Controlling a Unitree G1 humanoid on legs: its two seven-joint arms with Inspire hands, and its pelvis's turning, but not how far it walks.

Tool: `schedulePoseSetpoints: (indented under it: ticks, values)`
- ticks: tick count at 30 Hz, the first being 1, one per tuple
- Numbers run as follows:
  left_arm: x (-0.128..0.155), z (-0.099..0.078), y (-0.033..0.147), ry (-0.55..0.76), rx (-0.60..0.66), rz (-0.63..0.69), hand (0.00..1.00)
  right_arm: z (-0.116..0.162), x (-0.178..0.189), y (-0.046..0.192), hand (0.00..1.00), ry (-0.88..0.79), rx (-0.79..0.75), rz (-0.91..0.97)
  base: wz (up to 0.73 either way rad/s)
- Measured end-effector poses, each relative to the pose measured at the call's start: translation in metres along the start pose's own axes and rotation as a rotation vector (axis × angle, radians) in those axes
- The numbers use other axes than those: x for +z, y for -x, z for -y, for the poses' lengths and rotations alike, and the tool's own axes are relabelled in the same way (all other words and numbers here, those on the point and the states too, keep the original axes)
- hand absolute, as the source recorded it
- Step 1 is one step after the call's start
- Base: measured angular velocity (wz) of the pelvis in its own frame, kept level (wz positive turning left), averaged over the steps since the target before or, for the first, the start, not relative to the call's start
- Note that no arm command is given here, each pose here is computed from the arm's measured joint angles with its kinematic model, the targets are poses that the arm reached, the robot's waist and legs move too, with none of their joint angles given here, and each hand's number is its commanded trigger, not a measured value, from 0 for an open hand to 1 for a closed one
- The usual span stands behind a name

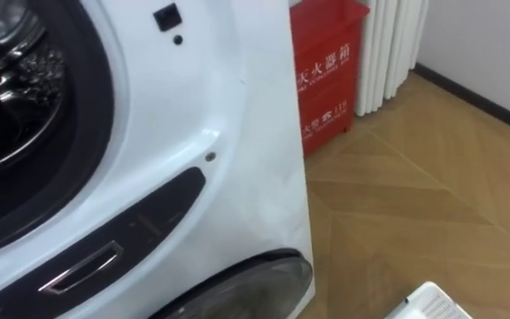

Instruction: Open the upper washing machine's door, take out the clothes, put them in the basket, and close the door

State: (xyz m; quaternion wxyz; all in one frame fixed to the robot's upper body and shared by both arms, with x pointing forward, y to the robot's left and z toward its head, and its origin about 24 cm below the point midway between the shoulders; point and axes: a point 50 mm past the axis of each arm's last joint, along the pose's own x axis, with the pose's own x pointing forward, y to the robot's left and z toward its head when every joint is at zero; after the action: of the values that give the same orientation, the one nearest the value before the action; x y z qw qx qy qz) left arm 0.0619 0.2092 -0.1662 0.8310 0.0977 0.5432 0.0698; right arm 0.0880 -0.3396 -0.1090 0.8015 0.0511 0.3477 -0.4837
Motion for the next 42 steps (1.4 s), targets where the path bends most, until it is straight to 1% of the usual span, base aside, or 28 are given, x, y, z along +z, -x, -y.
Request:
schedulePoseSetpoints:
  ticks: [5,8,13,18,21,23,25,26,31,39,42]
  values:
    - [-0.008,-0.002,0.002,0.01,-0.006,-0.034,0.0,0.017,-0.032,0.005,0.0,0.004,-0.026,-0.154,0.51]
    - [-0.012,-0.002,0.003,0.009,-0.006,-0.053,0.0,0.021,-0.049,0.01,0.0,-0.015,-0.022,-0.242,0.47]
    - [-0.021,-0.01,0.004,0.071,0.041,-0.103,0.0,0.013,-0.077,0.023,0.0,-0.054,0.0,-0.378,0.34]
    - [-0.027,-0.016,0.005,0.096,0.084,-0.137,0.0,0.004,-0.083,0.028,0.0,-0.059,0.023,-0.416,0.34]
    - [-0.033,-0.023,0.007,0.145,0.132,-0.163,0.0,-0.005,-0.09,0.033,0.0,-0.06,0.048,-0.44,0.23]
    - [-0.037,-0.027,0.008,0.165,0.152,-0.173,0.0,-0.008,-0.094,0.036,0.0,-0.014,0.076,-0.456,0.1]
    - [-0.038,-0.029,0.009,0.179,0.163,-0.185,0.0,-0.01,-0.097,0.038,0.0,0.083,0.131,-0.457,0.03]
    - [-0.038,-0.029,0.009,0.18,0.164,-0.185,0.0,-0.012,-0.099,0.04,0.0,0.146,0.168,-0.458,0.05]
    - [-0.037,-0.028,0.008,0.184,0.161,-0.192,0.0,-0.019,-0.111,0.049,0.0,0.311,0.293,-0.504,0.13]
    - [-0.053,-0.028,0.014,0.184,0.183,-0.255,0.0,-0.023,-0.126,0.061,0.0,0.36,0.334,-0.558,0.04]
    - [-0.061,-0.028,0.017,0.151,0.186,-0.278,0.0,-0.025,-0.126,0.062,0.0,0.401,0.354,-0.548,0.0]
